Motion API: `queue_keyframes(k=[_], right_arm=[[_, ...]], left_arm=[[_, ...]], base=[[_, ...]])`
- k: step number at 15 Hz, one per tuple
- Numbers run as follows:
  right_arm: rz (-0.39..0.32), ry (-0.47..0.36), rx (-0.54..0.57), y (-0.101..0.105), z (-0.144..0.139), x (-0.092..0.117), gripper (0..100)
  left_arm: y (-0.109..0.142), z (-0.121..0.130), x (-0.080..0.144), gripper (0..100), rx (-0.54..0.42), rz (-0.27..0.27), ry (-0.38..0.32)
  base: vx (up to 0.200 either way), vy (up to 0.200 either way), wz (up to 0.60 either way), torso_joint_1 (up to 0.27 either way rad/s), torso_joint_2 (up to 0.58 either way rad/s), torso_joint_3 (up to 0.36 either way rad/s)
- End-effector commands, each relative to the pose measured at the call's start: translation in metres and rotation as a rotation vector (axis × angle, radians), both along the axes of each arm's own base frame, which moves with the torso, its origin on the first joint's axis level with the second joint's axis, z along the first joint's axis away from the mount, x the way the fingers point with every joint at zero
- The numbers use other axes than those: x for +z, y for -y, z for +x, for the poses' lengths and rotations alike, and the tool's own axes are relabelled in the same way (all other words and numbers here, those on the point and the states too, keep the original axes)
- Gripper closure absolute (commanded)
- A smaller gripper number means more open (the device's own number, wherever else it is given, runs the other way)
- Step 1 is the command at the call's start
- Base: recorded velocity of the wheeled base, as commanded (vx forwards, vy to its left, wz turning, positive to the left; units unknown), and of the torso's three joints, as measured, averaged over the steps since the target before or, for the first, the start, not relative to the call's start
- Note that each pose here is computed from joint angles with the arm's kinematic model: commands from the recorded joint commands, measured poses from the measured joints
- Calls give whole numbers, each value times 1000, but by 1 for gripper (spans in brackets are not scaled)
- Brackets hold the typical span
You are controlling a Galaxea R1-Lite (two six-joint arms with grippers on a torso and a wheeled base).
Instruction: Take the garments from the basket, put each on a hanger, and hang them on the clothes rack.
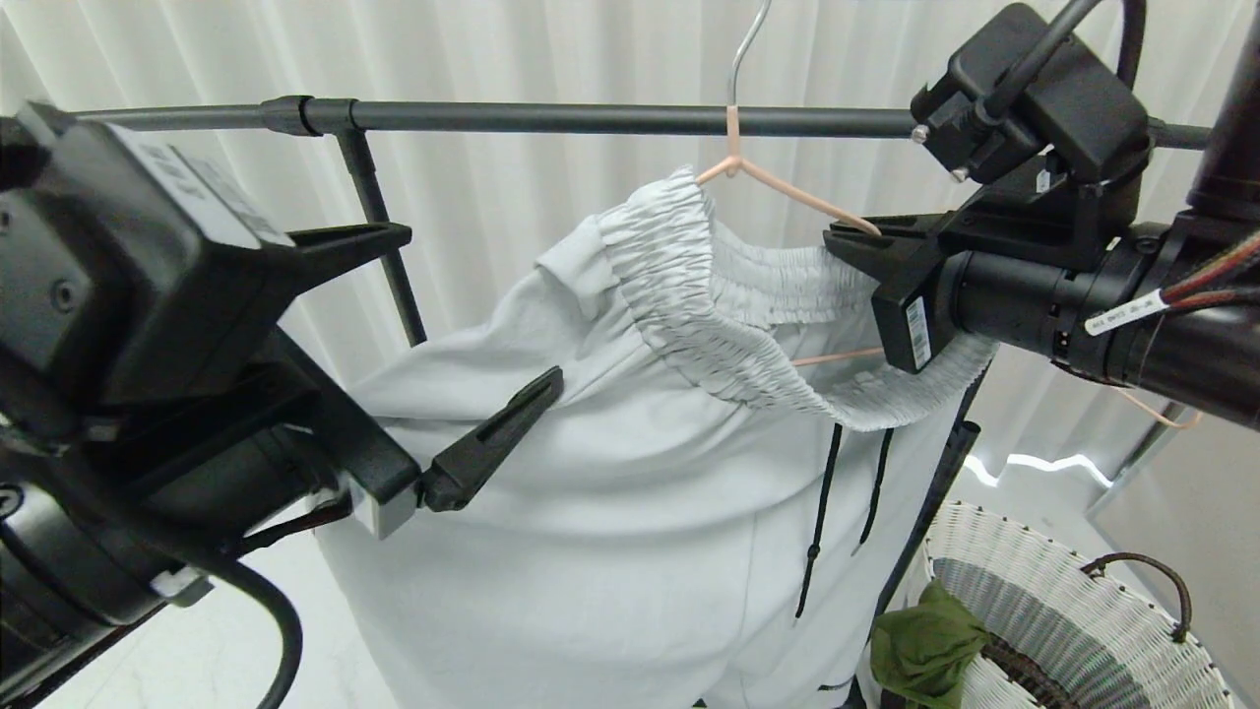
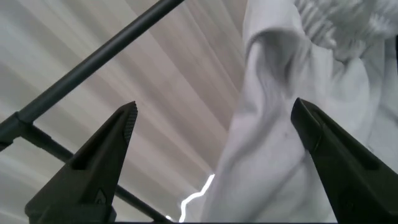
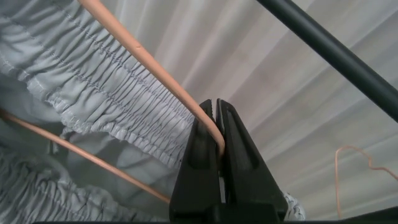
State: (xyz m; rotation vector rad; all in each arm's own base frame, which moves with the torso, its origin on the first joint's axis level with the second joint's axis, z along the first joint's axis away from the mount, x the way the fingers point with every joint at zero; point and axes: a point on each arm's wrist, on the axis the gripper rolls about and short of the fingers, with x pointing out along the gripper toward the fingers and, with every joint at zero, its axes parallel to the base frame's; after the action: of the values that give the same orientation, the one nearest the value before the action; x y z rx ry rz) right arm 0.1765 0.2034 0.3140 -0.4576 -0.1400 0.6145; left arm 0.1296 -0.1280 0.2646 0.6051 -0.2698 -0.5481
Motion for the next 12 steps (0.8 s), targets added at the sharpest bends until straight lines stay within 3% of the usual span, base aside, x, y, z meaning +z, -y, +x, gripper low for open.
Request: queue_keyframes(k=[1,4,9,12], right_arm=[[7,6,-34,6,4,2,100],[17,15,-92,14,4,6,100],[43,36,-173,23,0,15,100],[55,49,-157,25,-8,20,100]], left_arm=[[-9,-14,3,0,-26,-40,13],[-14,-18,-2,0,-26,-64,-13],[-32,-18,-47,0,63,13,-122],[-31,-1,-63,0,132,-57,-262]], base=[[0,0,0,0,0,0],[0,0,0,0,0,0],[0,0,0,0,0,0],[0,0,0,0,0,0]])
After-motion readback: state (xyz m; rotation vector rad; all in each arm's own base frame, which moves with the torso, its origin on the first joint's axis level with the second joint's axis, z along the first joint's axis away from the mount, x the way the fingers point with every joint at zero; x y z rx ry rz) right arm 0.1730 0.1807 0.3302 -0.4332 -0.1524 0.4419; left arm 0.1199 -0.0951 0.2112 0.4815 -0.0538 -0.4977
